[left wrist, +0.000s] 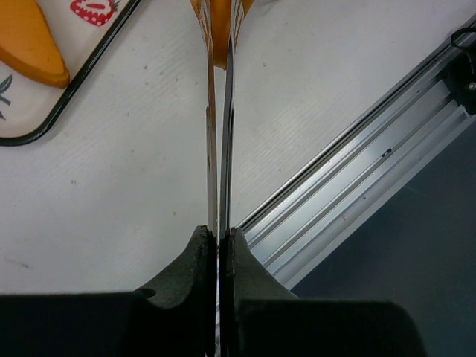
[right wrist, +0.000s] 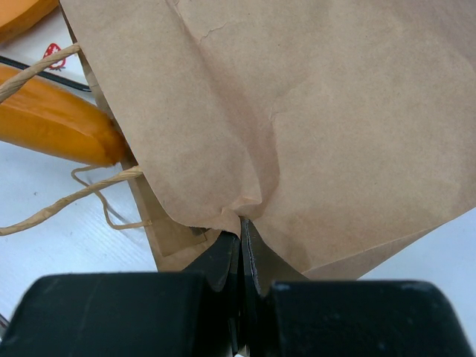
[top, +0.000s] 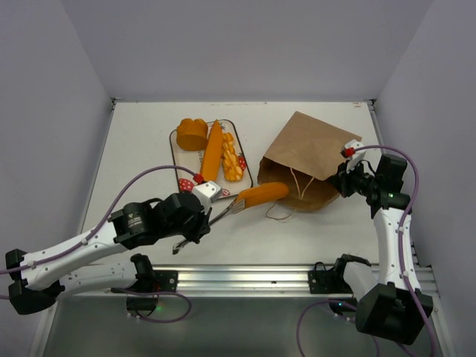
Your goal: Take the fake bread out of the paper bag
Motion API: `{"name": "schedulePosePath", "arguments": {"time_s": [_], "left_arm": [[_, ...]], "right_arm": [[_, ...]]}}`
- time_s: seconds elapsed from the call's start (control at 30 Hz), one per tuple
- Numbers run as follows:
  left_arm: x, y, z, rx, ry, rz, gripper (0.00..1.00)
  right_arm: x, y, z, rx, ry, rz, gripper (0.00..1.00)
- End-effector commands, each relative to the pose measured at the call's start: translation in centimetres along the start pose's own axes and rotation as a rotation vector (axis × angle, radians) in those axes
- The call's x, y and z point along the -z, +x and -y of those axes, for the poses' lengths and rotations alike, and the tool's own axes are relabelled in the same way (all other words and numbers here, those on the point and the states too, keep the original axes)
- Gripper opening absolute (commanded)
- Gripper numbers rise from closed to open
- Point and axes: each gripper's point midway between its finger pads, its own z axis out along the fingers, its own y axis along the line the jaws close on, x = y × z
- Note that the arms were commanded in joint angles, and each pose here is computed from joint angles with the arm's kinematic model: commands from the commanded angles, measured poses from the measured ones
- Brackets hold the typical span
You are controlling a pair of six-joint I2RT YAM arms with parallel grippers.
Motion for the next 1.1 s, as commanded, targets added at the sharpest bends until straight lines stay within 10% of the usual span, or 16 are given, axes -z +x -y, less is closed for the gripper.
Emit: {"name": "schedulePosePath", "arguments": {"time_s": [0.0,0.7,1.07], "left_arm": [[2.5,1.0,-0.9,0.054,-0.031,-0.022,0.00],[9.9,-0.8,-8.1,0.475,-0.397,0.241,0.00],[6.8,-1.7,-9.9,0.584,-0.608,0.277,0.00]], "right_arm": [[-0.1,-0.6,0.5,0.009,0.021,0.016,0.00],[0.0,-0.6,0.4,0.011,0.019,0.023,0.00],[0.0,-0.4,0.5,0.012,0.023,0.019,0.00]]}}
